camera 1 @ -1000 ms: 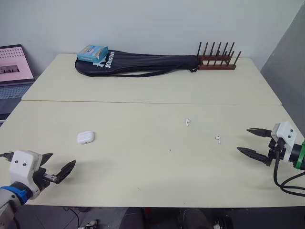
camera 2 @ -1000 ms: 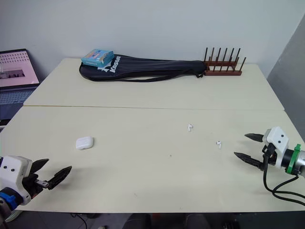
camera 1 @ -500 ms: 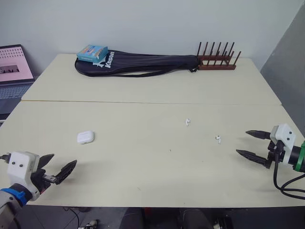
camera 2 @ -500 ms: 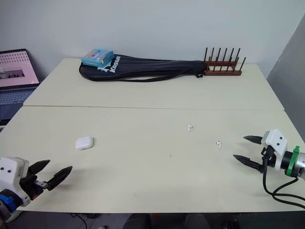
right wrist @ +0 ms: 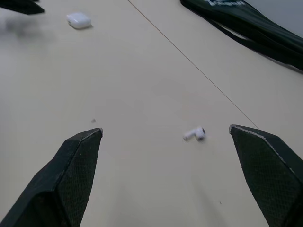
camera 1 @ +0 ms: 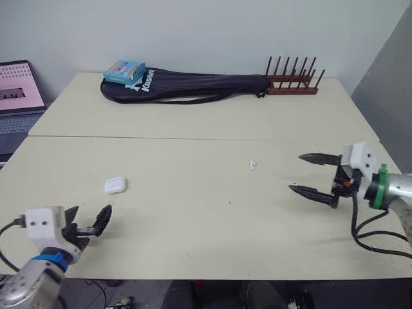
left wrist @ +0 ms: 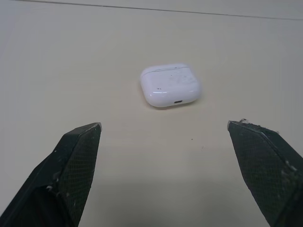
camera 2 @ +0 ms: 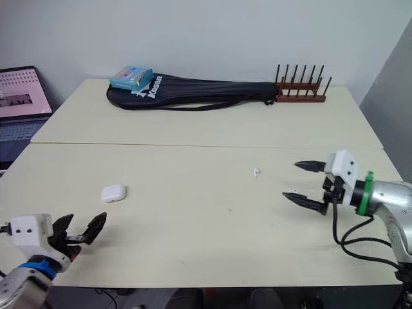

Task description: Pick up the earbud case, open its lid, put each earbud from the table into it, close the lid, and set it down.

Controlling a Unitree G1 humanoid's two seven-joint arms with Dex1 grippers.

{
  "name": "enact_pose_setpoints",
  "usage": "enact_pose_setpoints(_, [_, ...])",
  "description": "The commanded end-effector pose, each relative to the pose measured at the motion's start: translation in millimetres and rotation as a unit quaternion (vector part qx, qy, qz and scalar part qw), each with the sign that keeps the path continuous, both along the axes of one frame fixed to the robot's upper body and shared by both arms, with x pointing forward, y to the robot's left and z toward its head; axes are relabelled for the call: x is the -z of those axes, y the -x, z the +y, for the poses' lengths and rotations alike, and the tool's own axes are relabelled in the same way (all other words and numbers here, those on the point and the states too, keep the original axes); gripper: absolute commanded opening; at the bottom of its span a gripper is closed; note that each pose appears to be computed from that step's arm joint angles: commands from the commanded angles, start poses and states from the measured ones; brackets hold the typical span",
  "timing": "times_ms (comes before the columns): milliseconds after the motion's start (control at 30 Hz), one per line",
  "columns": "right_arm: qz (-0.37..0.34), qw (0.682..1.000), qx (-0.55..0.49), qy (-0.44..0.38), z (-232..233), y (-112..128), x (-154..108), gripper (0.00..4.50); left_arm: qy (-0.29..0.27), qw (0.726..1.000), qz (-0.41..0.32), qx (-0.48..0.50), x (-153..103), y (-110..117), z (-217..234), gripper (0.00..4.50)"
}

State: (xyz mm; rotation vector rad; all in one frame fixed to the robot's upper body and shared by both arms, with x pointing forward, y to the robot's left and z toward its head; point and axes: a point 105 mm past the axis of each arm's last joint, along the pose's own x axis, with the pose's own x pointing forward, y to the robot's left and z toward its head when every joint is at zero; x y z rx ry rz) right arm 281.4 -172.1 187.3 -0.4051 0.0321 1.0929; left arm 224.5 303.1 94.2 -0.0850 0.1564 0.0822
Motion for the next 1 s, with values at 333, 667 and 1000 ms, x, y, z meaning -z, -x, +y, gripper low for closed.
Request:
enact_pose_setpoints(333, [0.021, 0.987, -0.156, 0.019, 57, 24, -24, 4.49, -0.01, 0.999, 0.02, -0.023, 24, -47, -4, 4.5])
enact_pose_setpoints(667, [0.01, 0.982, -0.185, 0.019, 67, 26, -30, 4.49, 0.015, 1.0, 0.022, -0.003, 24, -77, -13, 4.5])
enact_pose_setpoints(1000, [0.012, 0.984, -0.178, 0.017, 61, 26, -29, 4.49, 0.038, 0.999, -0.005, -0.012, 23, -72, -33, 4.5])
